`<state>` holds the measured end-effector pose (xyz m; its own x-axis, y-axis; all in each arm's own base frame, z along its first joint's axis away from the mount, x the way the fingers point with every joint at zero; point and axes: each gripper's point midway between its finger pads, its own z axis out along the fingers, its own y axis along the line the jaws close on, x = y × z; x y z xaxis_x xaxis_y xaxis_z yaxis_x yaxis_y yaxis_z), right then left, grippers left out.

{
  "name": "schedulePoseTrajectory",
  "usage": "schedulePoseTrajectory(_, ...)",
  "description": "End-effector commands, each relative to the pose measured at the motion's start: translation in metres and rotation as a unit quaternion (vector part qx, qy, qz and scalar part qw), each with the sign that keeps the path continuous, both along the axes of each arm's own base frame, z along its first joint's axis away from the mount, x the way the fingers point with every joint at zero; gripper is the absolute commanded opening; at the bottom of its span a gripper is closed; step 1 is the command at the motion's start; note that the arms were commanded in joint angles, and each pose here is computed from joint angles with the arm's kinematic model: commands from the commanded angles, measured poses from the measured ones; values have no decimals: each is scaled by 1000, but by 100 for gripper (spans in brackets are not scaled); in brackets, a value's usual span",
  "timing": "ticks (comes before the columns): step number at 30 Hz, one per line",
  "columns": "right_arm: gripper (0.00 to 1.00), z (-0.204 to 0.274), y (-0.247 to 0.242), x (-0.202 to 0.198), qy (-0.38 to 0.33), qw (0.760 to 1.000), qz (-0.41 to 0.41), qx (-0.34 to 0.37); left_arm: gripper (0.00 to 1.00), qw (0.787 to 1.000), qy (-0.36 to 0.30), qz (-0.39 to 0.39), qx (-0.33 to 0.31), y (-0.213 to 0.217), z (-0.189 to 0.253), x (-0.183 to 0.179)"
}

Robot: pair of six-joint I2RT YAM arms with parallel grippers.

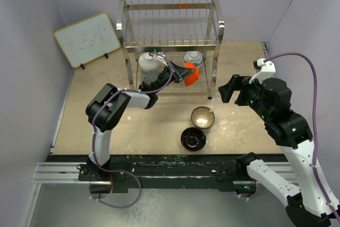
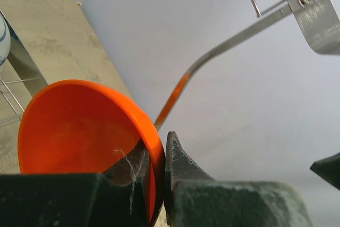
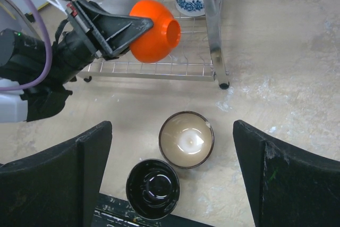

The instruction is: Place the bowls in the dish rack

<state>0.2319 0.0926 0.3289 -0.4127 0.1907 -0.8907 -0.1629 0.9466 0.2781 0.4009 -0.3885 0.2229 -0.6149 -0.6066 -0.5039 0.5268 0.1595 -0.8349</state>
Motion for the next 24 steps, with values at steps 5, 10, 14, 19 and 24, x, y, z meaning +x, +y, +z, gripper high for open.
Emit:
schedulePoseTrajectory(5,97,19,-7,1,-32,999,-12,-2,0,996,-56,-21,-72,-12,55,25)
schedulePoseTrajectory(10,96,14,-6,4,-24,1000,-11,-5,0,995,-45,-24,-80,-25,45,47)
schedulePoseTrajectory(14,97,13,-8,5,-23,1000,-16,-13,0,995,-29,-26,-90,-30,26,59)
schedulePoseTrajectory(19,97,11,-10,7,-22,999,-20,-22,0,995,-15,-21,-94,-30,6,67)
schedulePoseTrajectory(24,97,6,-9,10,-18,999,-20,-24,0,995,-13,-22,-102,-28,-3,72)
